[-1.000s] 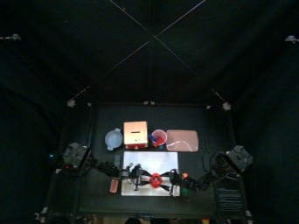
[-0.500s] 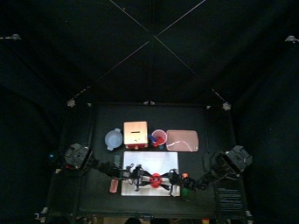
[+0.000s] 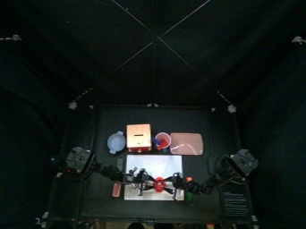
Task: Get the cutter from the drawer then cut the dough then place the extra dough in the bowl
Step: Cut the dough
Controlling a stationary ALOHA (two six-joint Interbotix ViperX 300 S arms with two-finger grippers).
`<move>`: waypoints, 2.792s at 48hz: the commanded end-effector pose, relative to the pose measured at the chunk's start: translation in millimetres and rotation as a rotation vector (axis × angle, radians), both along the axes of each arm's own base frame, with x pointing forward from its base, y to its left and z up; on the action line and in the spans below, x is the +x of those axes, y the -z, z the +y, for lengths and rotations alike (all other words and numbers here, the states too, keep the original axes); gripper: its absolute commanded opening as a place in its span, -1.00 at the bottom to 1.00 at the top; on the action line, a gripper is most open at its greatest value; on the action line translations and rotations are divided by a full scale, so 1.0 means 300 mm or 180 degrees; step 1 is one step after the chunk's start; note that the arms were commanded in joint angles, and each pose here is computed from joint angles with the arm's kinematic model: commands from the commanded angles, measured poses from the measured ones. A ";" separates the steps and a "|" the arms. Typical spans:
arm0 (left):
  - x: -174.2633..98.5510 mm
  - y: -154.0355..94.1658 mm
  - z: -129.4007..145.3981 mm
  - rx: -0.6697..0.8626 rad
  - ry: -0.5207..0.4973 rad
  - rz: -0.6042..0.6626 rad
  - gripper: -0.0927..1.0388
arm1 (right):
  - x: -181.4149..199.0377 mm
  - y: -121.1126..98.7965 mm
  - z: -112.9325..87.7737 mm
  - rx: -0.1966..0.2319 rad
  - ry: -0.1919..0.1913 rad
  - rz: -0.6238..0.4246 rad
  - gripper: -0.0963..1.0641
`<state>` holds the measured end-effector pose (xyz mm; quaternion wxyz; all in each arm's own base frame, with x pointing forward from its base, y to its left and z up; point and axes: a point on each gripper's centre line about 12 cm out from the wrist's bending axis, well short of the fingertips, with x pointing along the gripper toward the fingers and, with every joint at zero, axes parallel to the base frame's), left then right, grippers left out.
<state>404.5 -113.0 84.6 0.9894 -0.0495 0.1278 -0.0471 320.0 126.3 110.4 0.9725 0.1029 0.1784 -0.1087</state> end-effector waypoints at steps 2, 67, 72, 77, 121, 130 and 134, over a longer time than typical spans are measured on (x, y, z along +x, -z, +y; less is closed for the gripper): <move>0.020 -0.039 -0.004 -0.0036 -0.0007 -0.0116 0.49 | 0.014 -0.034 0.008 0.0035 -0.0020 -0.0106 0.57; 0.015 0.006 -0.001 -0.0013 -0.0011 0.0042 0.30 | 0.010 0.002 0.003 0.0090 -0.0020 0.0085 0.24; 0.008 0.022 0.005 -0.0016 -0.0046 0.0089 0.30 | 0.010 0.008 0.002 0.0094 -0.0015 0.0104 0.24; 0.004 0.031 0.010 -0.0025 -0.0080 0.0118 0.30 | 0.010 0.016 -0.002 0.0089 0.0001 0.0126 0.24; -0.008 0.047 0.019 -0.0068 -0.0157 0.0178 0.30 | -0.018 0.096 0.031 0.0284 -0.0069 0.0604 0.23; -0.009 0.064 0.017 -0.0076 -0.0186 0.0217 0.30 | -0.018 0.099 0.031 0.0302 -0.0064 0.0625 0.23; -0.010 0.071 0.018 -0.0083 -0.0208 0.0235 0.30 | -0.019 0.105 0.036 0.0312 -0.0083 0.0658 0.23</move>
